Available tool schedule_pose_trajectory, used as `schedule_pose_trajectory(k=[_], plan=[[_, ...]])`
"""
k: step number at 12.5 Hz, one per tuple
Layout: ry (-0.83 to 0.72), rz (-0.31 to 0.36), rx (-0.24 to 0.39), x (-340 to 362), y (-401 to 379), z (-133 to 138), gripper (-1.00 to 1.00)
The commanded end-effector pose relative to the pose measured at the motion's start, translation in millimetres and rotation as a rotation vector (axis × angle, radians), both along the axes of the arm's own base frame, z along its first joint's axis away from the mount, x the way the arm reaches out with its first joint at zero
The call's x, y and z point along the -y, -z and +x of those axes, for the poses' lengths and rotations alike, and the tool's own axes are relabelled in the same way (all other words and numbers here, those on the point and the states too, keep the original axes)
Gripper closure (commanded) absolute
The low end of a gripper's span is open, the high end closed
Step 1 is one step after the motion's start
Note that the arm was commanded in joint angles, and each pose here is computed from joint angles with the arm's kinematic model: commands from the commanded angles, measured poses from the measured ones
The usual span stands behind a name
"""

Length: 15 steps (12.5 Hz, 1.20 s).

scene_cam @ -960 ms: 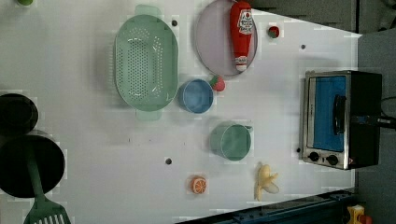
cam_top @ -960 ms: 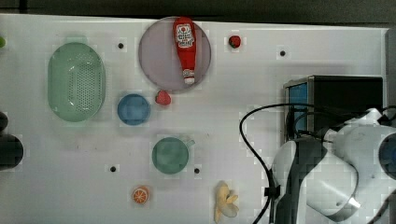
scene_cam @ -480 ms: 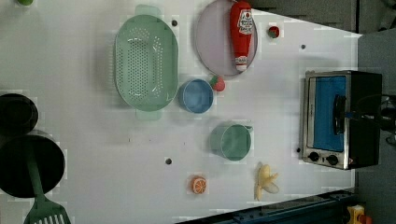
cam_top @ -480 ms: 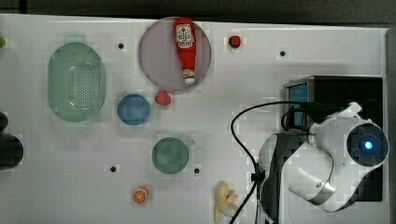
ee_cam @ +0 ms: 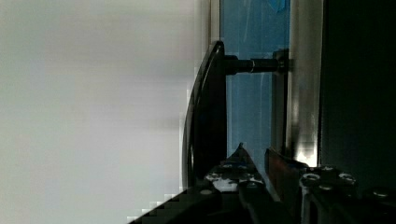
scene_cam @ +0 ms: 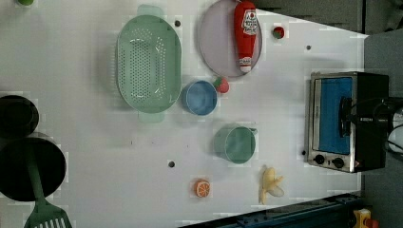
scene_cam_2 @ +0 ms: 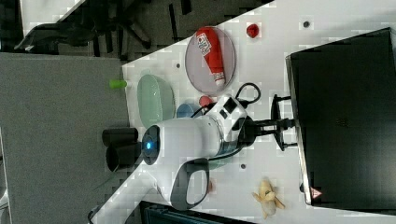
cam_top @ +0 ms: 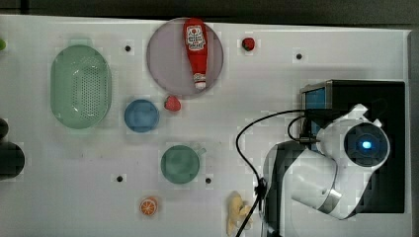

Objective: Flap open oven.

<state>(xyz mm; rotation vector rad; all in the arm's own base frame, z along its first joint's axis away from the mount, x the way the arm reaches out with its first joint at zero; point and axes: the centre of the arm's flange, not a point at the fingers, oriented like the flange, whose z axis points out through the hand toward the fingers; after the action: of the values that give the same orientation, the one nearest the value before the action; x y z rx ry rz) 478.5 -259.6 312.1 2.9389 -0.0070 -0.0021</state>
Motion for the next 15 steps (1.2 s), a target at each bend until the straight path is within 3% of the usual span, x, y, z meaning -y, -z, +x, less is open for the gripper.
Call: schedule_pose_trajectory(k=[1, 7, 15], plan=[[0.014, -0.066, -0.018, -45.5, 9.3, 13.1, 0.65], [-0.002, -0.143, -0.052, -111.1, 39.4, 16.3, 0.65], [-0.008, -0.333, -0.079, -197.4, 122.7, 18.8, 0.65]])
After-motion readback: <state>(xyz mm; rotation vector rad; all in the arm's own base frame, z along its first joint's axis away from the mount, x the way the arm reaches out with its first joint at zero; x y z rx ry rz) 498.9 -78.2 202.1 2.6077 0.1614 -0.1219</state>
